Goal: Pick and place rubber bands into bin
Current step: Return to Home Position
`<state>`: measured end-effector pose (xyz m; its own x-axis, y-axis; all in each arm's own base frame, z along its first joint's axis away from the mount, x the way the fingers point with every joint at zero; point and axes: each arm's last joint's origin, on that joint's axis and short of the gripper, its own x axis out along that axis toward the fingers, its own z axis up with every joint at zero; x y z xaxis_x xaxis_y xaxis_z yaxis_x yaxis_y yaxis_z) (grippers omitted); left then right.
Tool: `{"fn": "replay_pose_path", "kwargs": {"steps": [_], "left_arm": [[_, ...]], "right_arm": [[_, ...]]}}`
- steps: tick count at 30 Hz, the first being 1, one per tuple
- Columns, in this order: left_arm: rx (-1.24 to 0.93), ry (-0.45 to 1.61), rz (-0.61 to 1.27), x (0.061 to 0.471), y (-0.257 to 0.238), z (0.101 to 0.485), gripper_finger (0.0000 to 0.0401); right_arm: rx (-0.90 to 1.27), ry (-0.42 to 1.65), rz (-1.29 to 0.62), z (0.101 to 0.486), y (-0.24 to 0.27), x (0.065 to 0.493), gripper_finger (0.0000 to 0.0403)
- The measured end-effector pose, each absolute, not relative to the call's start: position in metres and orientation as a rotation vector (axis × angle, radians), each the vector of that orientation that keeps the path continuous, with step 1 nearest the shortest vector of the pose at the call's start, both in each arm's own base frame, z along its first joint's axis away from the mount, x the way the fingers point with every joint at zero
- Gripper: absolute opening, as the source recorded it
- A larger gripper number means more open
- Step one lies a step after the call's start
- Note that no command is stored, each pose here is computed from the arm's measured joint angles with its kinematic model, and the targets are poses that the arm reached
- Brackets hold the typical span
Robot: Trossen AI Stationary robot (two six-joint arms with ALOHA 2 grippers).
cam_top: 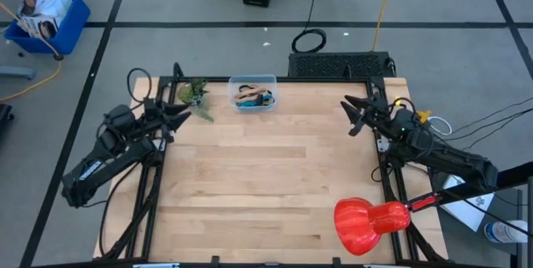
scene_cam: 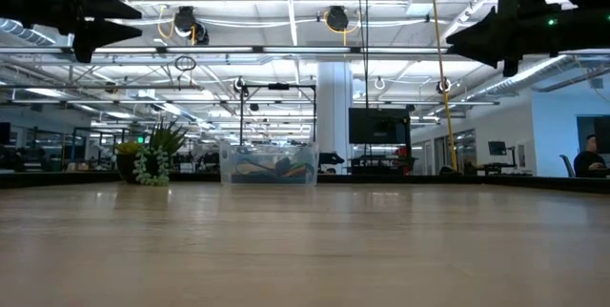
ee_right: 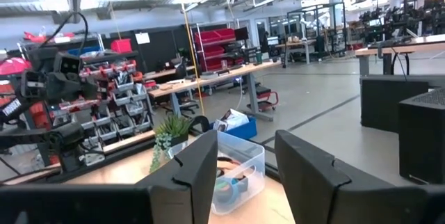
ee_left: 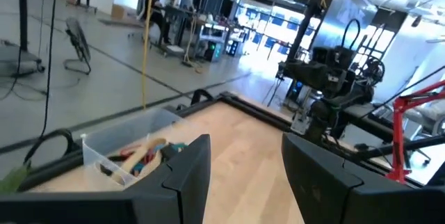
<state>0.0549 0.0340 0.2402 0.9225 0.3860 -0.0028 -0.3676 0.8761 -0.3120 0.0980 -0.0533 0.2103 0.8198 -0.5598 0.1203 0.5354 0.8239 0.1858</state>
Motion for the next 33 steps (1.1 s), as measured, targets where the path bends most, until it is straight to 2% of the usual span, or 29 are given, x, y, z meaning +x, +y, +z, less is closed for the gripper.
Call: {"fn": "replay_pose_path", "kwargs": {"steps": [5,10,15,20,26,33], "left_arm": [[-0.293,-0.065,0.429,0.055,0.036,0.239,0.0184],[-0.328,-0.062,0.436,0.063,0.042,0.221,0.0184],[-0.329,-0.105,0.429,0.07,0.048,0.205,0.0184],[-0.344,-0.076,0.434,0.074,0.051,0.191,0.0184],[-0.363,-0.028,0.443,0.077,0.053,0.173,0.0184],[-0.359,-0.025,0.443,0.077,0.054,0.173,0.0184]], "right_arm": [[0.149,-0.155,-0.586,0.208,-0.053,0.097,0.0141],[0.146,-0.172,-0.583,0.206,-0.053,0.097,0.0141],[0.158,-0.254,-0.571,0.191,-0.053,0.097,0.0141],[0.145,-0.374,-0.554,0.2,-0.051,0.095,0.0141],[0.16,-0.351,-0.555,0.198,-0.052,0.095,0.0141],[0.15,-0.272,-0.569,0.191,-0.053,0.097,0.0141]]}}
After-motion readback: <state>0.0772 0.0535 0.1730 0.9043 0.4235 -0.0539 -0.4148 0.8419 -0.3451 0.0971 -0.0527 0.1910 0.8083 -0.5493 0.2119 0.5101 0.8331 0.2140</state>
